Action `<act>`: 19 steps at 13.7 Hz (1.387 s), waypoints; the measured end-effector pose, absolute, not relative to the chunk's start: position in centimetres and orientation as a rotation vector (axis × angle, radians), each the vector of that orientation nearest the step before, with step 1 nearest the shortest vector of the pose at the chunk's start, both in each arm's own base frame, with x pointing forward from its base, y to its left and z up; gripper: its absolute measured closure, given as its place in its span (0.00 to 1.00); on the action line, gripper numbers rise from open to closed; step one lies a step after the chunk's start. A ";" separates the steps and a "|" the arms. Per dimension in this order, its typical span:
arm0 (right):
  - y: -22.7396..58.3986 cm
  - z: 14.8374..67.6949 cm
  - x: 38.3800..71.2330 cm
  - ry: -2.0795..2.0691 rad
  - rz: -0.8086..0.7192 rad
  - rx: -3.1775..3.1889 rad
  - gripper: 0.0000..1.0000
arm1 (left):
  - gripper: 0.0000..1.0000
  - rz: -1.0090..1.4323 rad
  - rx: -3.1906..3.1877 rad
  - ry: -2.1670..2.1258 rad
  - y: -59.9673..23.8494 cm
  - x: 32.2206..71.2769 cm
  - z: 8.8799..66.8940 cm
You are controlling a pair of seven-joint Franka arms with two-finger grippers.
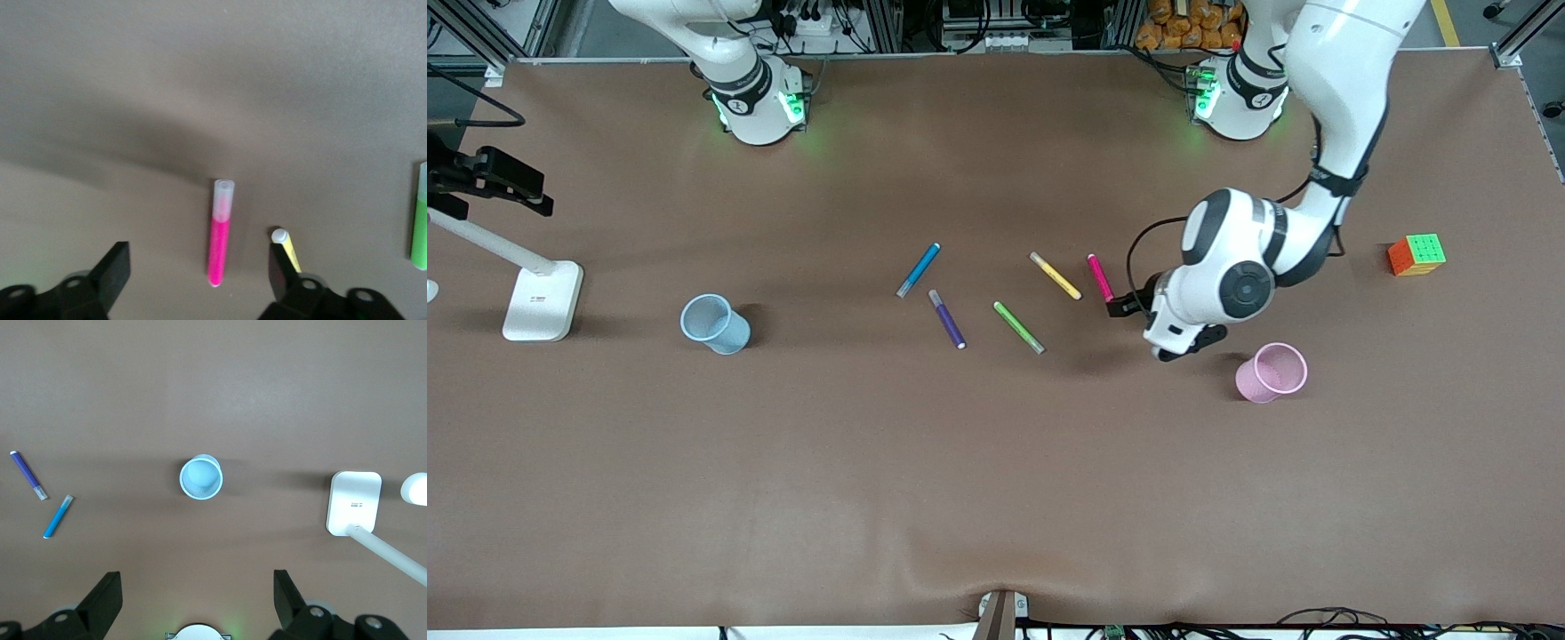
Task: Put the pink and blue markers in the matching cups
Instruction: 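Reach the left gripper down to the pink marker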
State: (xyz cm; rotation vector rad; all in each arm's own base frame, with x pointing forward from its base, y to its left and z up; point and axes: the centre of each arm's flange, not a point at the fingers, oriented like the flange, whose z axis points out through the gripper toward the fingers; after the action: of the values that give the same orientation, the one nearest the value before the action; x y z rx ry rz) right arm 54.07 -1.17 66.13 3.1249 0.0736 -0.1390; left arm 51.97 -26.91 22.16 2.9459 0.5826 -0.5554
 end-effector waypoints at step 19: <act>-1.8 65.7 54.3 0.055 -0.153 3.125 0.00 | 0.45 -0.565 2.948 0.645 -28.6 50.4 16.8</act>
State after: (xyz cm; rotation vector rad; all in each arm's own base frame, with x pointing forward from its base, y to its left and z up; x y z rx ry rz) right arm 54.33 -1.82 65.67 3.1255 0.0552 -0.1526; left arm 50.45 -28.63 16.76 2.9484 0.6450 -0.5647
